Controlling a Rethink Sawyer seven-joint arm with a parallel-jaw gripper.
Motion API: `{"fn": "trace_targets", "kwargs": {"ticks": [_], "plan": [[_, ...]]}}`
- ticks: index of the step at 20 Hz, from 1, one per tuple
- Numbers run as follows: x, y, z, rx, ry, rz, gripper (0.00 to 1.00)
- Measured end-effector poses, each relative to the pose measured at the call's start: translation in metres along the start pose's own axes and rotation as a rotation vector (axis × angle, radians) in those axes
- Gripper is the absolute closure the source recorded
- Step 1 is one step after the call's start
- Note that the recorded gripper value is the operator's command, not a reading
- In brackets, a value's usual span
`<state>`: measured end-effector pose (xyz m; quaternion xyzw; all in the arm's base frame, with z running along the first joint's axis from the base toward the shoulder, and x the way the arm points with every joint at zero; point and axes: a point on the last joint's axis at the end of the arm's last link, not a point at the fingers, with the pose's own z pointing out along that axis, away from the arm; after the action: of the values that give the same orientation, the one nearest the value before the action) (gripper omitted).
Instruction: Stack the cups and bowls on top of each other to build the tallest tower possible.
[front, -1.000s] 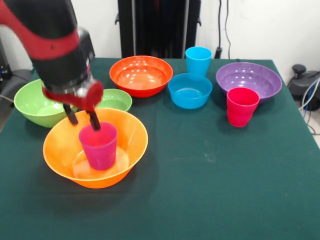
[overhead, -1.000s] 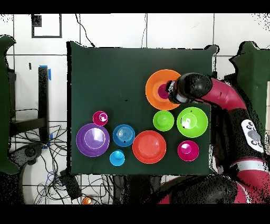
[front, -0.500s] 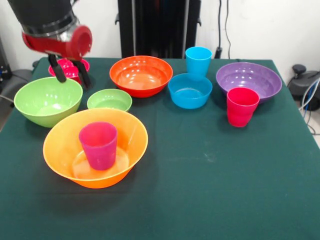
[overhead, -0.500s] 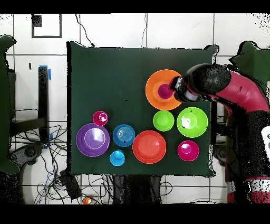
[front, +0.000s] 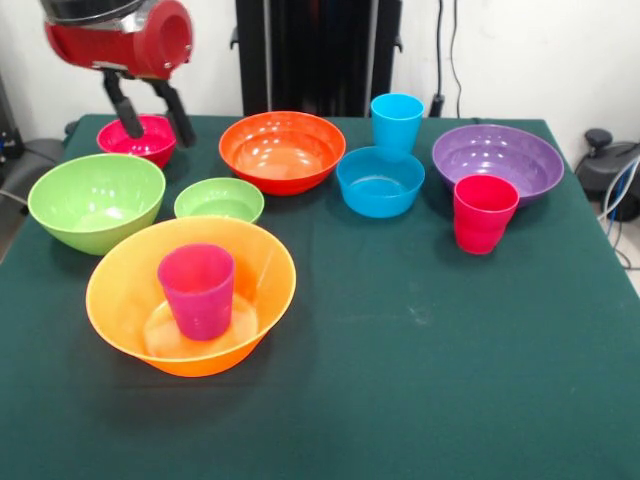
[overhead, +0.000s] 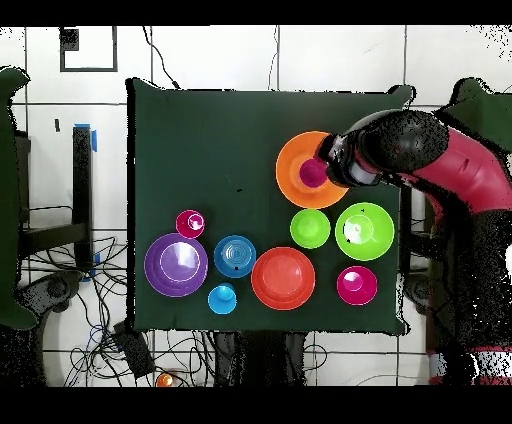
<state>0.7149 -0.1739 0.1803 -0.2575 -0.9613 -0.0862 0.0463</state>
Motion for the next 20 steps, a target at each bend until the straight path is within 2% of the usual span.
{"fn": "trace_targets", "kwargs": {"ticks": [3,4,8,12,15,16,17,18,20], "plan": [[0.005,0.014,0.002,-0.002,-0.007,-0.002,0.00],[0.016,0.035,0.007,0.001,-0.025,-0.004,0.00],[0.035,0.064,0.015,0.011,-0.051,-0.005,0.00],[0.090,0.122,0.038,0.009,-0.109,0.009,0.00],[0.114,0.139,0.049,0.011,-0.134,0.015,0.00],[0.126,0.145,0.056,0.012,-0.146,0.018,0.00],[0.147,0.154,0.069,0.012,-0.167,0.023,0.00],[0.161,0.158,0.078,0.011,-0.178,0.026,0.00],[0.174,0.160,0.089,0.012,-0.189,0.030,0.00]]}}
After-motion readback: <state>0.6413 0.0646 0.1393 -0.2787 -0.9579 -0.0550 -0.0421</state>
